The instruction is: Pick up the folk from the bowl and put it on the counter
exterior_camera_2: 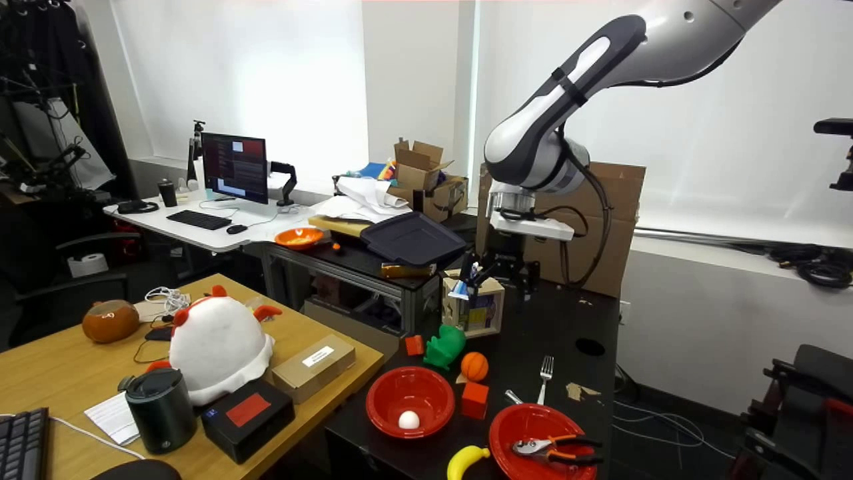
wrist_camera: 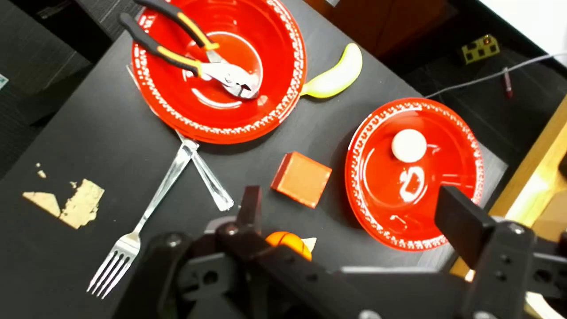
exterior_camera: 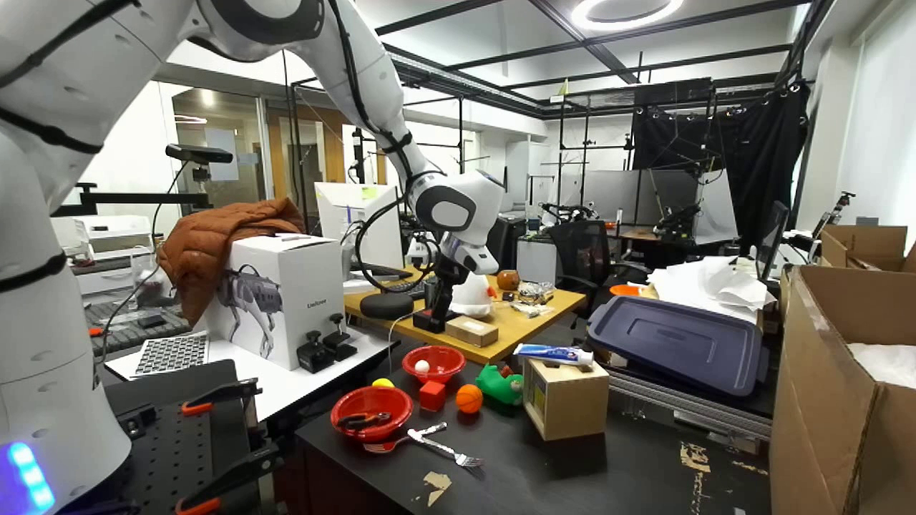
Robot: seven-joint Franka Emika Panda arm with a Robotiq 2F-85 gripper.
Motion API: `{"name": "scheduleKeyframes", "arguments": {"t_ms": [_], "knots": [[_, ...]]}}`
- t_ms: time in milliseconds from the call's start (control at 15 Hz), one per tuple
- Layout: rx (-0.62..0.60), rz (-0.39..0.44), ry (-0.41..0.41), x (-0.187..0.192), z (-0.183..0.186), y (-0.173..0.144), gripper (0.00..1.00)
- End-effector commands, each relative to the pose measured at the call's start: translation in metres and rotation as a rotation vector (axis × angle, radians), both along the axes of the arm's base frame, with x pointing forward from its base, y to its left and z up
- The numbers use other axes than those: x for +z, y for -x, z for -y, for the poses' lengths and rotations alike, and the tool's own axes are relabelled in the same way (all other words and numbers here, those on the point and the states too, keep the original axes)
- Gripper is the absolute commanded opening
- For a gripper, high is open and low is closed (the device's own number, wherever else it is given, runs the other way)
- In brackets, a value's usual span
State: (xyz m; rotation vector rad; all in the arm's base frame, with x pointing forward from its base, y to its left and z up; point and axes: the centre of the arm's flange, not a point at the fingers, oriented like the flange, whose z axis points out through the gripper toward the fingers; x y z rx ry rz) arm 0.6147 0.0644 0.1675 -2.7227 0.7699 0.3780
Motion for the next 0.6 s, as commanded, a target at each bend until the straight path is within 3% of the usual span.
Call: {"name": "scheduleKeyframes", "arguments": {"t_ms": [0,333,533], "knots": [[0.198,0.004,-0.051,0.036,0.025,0.038,1.00],[0.475,0.024,-0.094,0.074,0.046,0.082,1.00],[0.576,0.050,-0.088,0.094,0.056,0.110,1.00]]}}
